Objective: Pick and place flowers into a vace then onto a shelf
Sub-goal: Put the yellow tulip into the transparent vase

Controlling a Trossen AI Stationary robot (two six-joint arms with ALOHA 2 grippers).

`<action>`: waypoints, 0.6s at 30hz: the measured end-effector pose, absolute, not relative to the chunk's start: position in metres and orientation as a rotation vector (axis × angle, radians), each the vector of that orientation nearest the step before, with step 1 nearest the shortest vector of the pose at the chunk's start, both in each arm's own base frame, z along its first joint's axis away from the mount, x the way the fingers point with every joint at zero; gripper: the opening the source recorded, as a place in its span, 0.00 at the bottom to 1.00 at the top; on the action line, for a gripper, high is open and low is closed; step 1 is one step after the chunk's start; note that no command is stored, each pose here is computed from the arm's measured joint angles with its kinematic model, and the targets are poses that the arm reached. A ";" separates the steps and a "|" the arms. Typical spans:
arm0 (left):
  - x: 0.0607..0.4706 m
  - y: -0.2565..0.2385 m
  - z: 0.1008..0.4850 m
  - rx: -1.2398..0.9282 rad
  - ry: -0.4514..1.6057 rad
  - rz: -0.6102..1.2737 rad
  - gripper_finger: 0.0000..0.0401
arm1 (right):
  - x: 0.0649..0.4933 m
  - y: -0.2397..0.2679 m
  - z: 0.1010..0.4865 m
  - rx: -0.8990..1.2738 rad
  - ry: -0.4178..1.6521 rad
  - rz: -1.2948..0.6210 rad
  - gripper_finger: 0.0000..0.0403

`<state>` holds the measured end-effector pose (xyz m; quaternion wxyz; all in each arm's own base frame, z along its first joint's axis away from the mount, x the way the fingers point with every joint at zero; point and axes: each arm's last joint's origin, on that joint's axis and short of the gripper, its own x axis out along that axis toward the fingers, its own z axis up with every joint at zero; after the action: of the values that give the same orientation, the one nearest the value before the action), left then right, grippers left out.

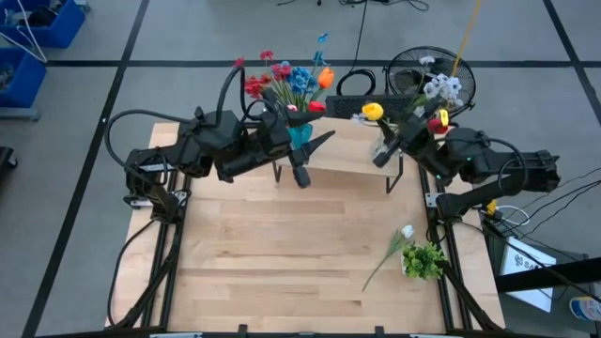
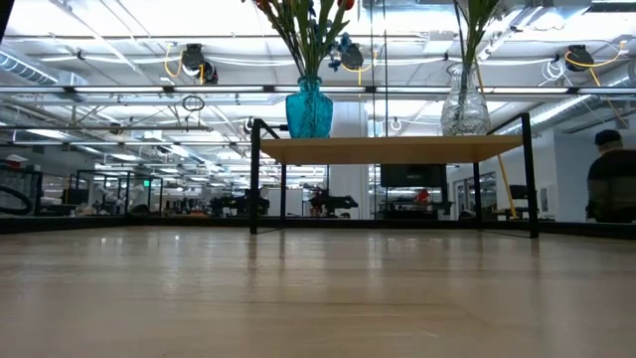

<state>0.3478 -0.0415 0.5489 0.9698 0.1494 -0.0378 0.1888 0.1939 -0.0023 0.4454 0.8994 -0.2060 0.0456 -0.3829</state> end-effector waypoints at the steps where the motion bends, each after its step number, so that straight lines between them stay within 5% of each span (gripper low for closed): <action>1: 0.348 -0.042 0.549 0.302 -0.074 0.381 0.45 | 0.194 -0.002 0.446 -0.423 0.089 -0.789 0.21; 9: 0.348 -0.041 0.549 0.299 -0.074 0.382 0.45 | 0.190 0.007 0.462 -0.438 -0.040 -0.785 0.34; 18: 0.348 -0.041 0.549 0.302 -0.079 0.385 0.45 | 0.174 0.017 0.480 -0.494 -0.156 -0.785 0.38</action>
<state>0.3478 -0.0409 0.5493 0.9695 0.1495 -0.0392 0.1903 0.1738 0.0166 0.4801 0.8914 -0.2381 -0.0751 -0.3782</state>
